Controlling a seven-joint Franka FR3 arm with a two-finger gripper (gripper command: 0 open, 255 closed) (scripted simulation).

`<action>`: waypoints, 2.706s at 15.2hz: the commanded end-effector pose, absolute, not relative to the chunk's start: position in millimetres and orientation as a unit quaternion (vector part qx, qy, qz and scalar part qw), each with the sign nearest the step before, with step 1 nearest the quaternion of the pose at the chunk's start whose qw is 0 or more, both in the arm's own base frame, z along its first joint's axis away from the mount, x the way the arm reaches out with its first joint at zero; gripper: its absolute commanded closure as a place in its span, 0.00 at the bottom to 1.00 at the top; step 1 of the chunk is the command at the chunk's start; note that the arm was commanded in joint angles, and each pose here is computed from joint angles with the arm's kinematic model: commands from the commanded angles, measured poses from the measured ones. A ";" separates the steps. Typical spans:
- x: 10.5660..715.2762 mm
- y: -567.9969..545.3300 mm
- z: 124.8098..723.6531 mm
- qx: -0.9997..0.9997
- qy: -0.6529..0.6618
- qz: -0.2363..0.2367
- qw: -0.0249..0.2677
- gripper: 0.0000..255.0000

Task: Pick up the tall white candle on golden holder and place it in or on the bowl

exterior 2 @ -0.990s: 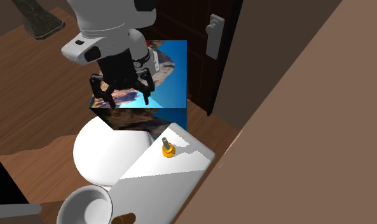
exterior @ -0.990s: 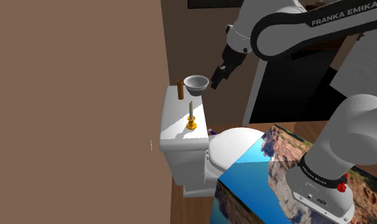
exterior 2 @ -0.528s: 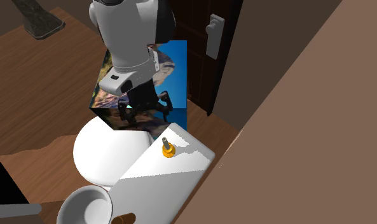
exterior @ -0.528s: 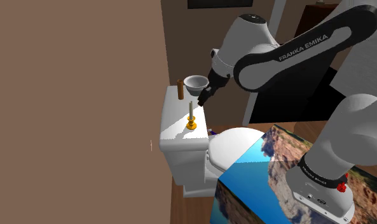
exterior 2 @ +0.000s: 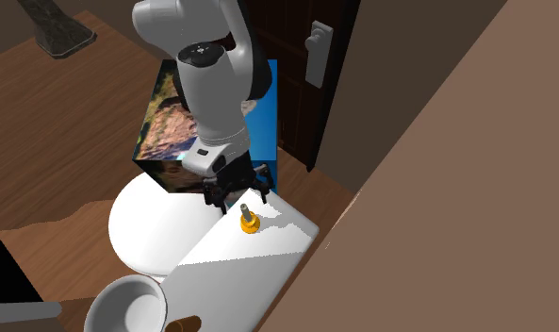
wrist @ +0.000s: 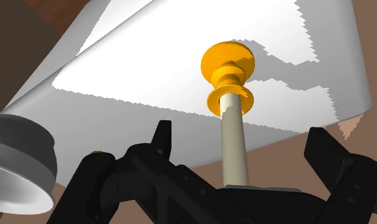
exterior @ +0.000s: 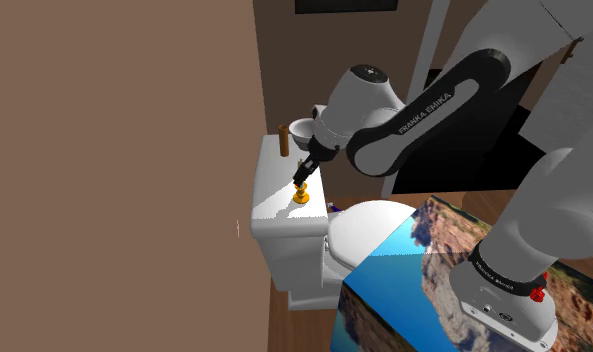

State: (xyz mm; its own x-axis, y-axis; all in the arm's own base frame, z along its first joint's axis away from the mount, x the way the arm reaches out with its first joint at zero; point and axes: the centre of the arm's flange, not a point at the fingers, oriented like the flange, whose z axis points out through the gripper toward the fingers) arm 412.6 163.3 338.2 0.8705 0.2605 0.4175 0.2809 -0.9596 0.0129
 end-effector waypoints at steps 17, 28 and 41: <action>421.8 165.1 316.4 -0.967 -0.140 -0.213 0.025 1.00; 421.8 165.1 348.0 -0.967 -0.140 -0.213 0.025 1.00; 421.8 165.1 416.7 -0.967 -0.140 -0.213 0.025 1.00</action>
